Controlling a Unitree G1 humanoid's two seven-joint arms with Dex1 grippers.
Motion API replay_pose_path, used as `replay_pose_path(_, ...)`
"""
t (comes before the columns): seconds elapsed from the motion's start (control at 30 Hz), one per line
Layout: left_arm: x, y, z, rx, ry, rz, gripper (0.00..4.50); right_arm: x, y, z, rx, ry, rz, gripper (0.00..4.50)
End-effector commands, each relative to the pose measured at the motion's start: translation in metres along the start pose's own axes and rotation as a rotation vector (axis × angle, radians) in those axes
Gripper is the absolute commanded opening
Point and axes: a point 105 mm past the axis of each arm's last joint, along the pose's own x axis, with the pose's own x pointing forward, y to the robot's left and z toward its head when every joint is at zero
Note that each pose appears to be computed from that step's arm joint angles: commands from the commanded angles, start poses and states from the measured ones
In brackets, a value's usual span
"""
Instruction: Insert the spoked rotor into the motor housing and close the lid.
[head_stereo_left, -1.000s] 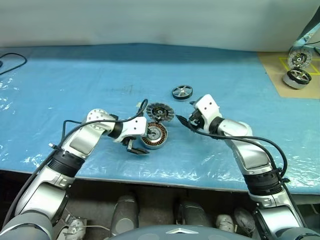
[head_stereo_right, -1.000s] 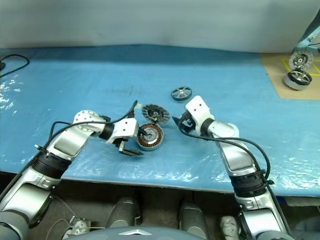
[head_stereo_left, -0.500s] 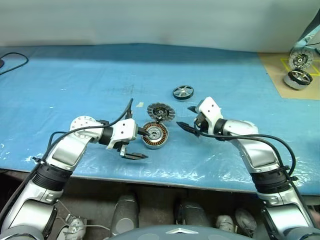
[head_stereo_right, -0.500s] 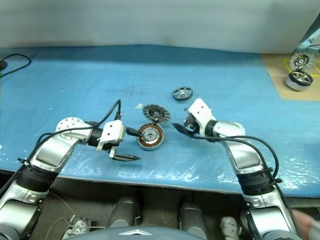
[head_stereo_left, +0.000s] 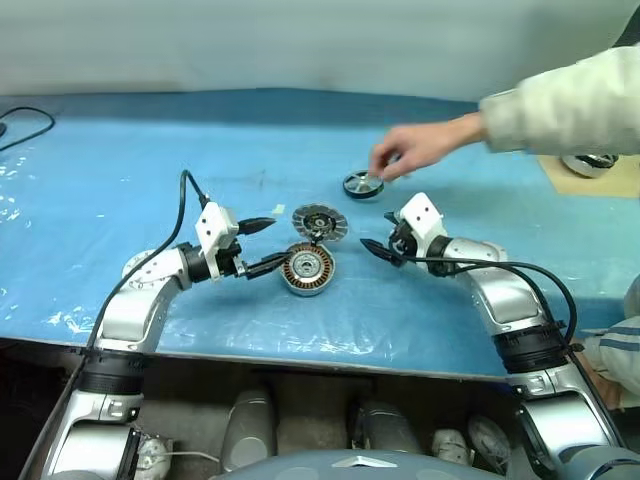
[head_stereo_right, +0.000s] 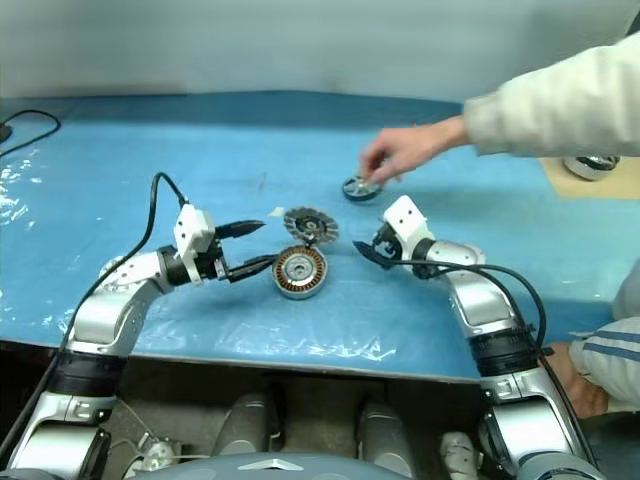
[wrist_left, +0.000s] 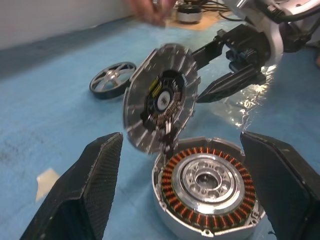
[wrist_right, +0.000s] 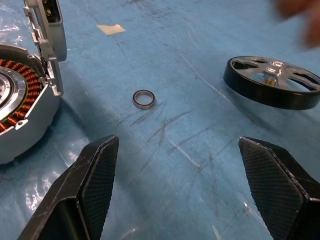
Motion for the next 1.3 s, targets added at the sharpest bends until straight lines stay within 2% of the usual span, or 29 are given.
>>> replay_pose_path(0.03,-0.005,0.002,0.015,0.038,-0.051,0.039,3.94,0.002,-0.004,0.009,-0.036,-0.034,-0.012,4.01)
replay_pose_path(0.47,-0.004,-0.012,0.006,0.029,-0.025,0.0,3.94,0.002,-0.004,0.009,-0.052,-0.028,0.007,4.01)
replay_pose_path(0.87,0.001,-0.015,0.013,0.03,-0.023,-0.025,3.94,-0.005,-0.013,0.004,-0.059,-0.006,-0.021,4.01)
replay_pose_path(1.1,0.004,-0.018,0.014,0.026,-0.027,-0.044,3.94,-0.009,-0.026,-0.006,-0.026,0.012,-0.089,4.01)
replay_pose_path(1.3,0.009,-0.02,0.013,0.018,-0.041,-0.053,3.94,-0.002,-0.045,-0.028,0.116,0.04,-0.233,4.01)
